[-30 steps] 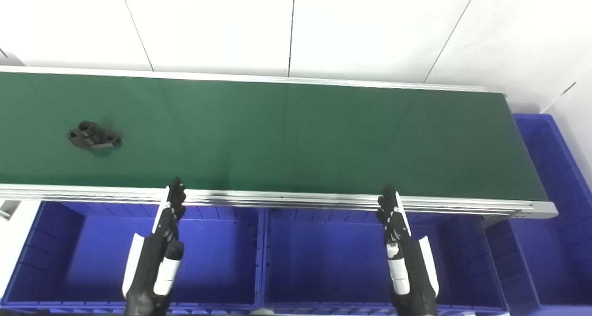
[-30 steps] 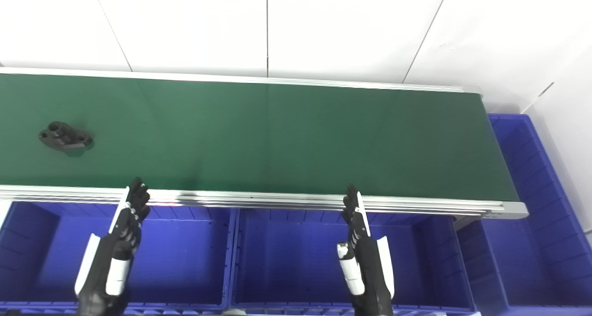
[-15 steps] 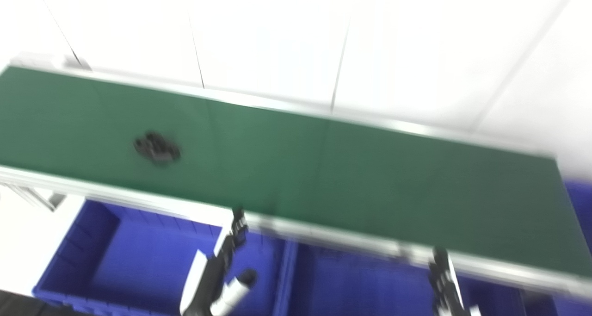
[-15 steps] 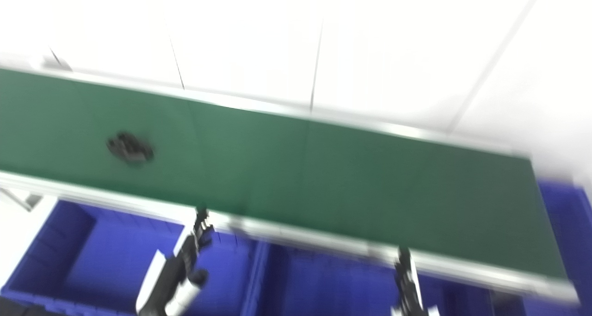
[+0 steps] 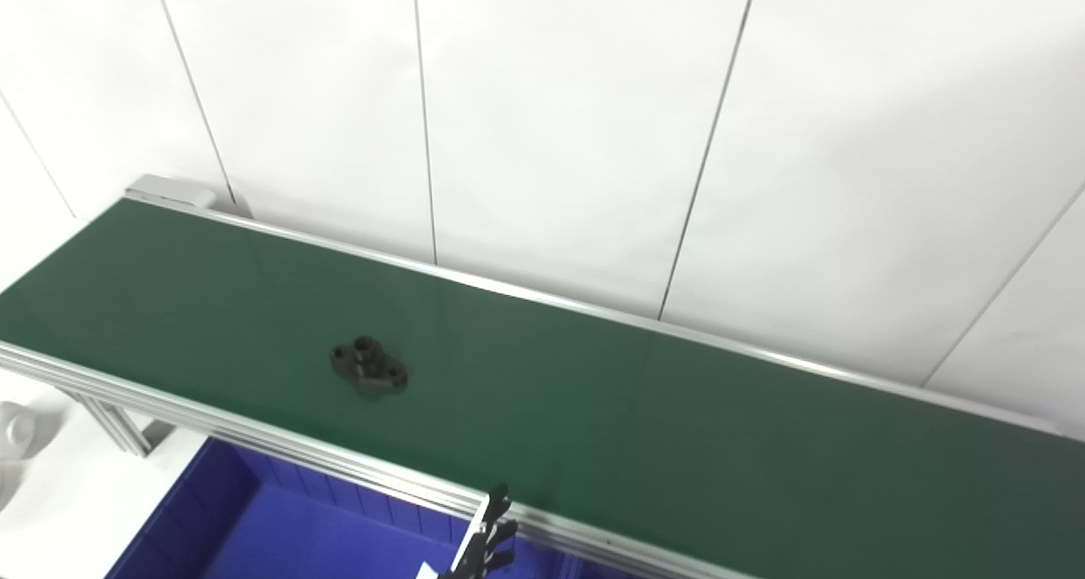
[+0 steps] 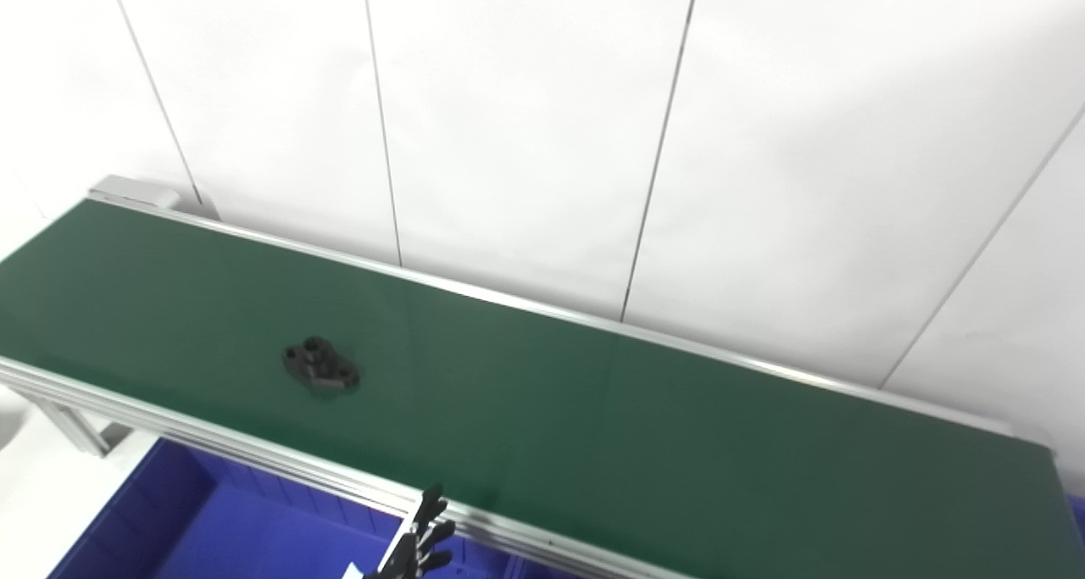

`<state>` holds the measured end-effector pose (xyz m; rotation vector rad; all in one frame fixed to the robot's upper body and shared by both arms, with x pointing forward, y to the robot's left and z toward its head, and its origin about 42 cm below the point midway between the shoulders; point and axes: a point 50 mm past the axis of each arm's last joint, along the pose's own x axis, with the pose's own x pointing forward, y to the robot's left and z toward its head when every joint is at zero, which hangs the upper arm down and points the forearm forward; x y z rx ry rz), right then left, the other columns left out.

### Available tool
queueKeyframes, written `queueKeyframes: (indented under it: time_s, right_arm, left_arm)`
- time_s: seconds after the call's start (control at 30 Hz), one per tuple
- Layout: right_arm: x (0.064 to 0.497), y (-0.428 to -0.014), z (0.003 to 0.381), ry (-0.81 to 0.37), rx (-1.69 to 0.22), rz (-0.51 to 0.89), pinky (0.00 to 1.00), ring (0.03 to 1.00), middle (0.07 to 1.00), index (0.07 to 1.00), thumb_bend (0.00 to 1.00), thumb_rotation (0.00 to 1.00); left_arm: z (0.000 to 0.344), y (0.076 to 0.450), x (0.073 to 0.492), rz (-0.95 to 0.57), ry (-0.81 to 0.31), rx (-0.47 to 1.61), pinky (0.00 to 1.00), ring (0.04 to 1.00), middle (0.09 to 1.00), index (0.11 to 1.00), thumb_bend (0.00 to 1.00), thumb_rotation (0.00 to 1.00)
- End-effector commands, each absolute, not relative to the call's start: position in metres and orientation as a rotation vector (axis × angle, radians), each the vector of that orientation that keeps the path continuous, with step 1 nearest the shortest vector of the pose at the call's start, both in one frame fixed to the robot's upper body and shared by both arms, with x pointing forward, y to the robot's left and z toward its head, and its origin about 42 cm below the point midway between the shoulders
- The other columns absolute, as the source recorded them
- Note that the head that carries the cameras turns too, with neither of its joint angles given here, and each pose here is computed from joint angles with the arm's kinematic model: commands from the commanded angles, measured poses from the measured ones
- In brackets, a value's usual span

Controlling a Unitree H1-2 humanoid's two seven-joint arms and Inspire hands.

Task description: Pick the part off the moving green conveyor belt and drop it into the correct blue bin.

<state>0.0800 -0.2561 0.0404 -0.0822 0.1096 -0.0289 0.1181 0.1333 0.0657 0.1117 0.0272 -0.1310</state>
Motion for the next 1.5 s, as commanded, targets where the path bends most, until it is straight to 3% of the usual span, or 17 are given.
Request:
queueKeyframes:
  time_s: [0.0,0.47,0.7,0.77,0.83,0.93,0.97,1.07,1.17,1.47]
  right_arm:
    - [0.082,-0.258,0.047,0.038,-0.098,-0.015,1.0,1.0,1.0,1.0,0.82,1.0]
    - [0.085,-0.252,0.051,0.021,-0.116,-0.002,1.0,1.0,1.0,1.0,0.87,1.0]
    - [0.091,-0.249,0.074,-0.073,-0.371,-0.011,1.0,1.0,1.0,1.0,0.71,1.0]
    - [0.096,-0.251,0.082,-0.119,-0.443,-0.04,0.96,0.999,1.0,1.0,0.72,0.91]
    - [0.102,-0.252,0.092,-0.157,-0.493,-0.06,0.87,0.906,0.933,0.993,0.76,0.69]
    - [0.115,-0.249,0.111,-0.195,-0.568,-0.07,0.85,0.855,0.892,0.952,0.83,0.57]
    - [0.121,-0.248,0.117,-0.212,-0.593,-0.07,0.77,0.828,0.872,0.929,0.86,0.52]
    - [0.139,-0.243,0.132,-0.239,-0.672,-0.059,0.66,0.792,0.848,0.889,0.91,0.49]
    - [0.16,-0.236,0.147,-0.254,-0.737,-0.028,0.62,0.775,0.849,0.88,0.92,0.48]
    - [0.219,-0.213,0.174,-0.289,-0.878,0.053,0.64,0.752,0.832,0.861,0.91,0.43]
  left_arm:
    - [0.075,0.127,0.123,-0.119,-0.047,0.098,0.81,0.904,0.988,1.0,0.69,0.88]
    - [0.079,0.134,0.126,-0.121,-0.05,0.102,0.8,0.905,0.984,1.0,0.67,0.87]
    - [0.089,0.147,0.125,-0.127,-0.027,0.08,0.9,0.949,0.999,1.0,0.75,0.86]
    - [0.091,0.151,0.125,-0.128,-0.021,0.087,0.91,0.961,1.0,1.0,0.77,0.87]
    - [0.092,0.154,0.126,-0.129,-0.016,0.094,0.93,0.971,1.0,1.0,0.8,0.9]
    - [0.092,0.158,0.127,-0.137,-0.013,0.106,0.94,0.977,1.0,1.0,0.82,0.92]
    - [0.093,0.158,0.128,-0.139,-0.011,0.108,0.94,0.978,1.0,1.0,0.81,0.93]
    - [0.095,0.158,0.129,-0.144,-0.007,0.113,0.95,0.985,1.0,1.0,0.8,0.94]
    - [0.096,0.16,0.13,-0.15,0.003,0.129,0.95,0.981,1.0,1.0,0.81,0.97]
    - [0.095,0.162,0.131,-0.184,0.021,0.128,1.0,0.987,0.995,1.0,0.79,1.0]
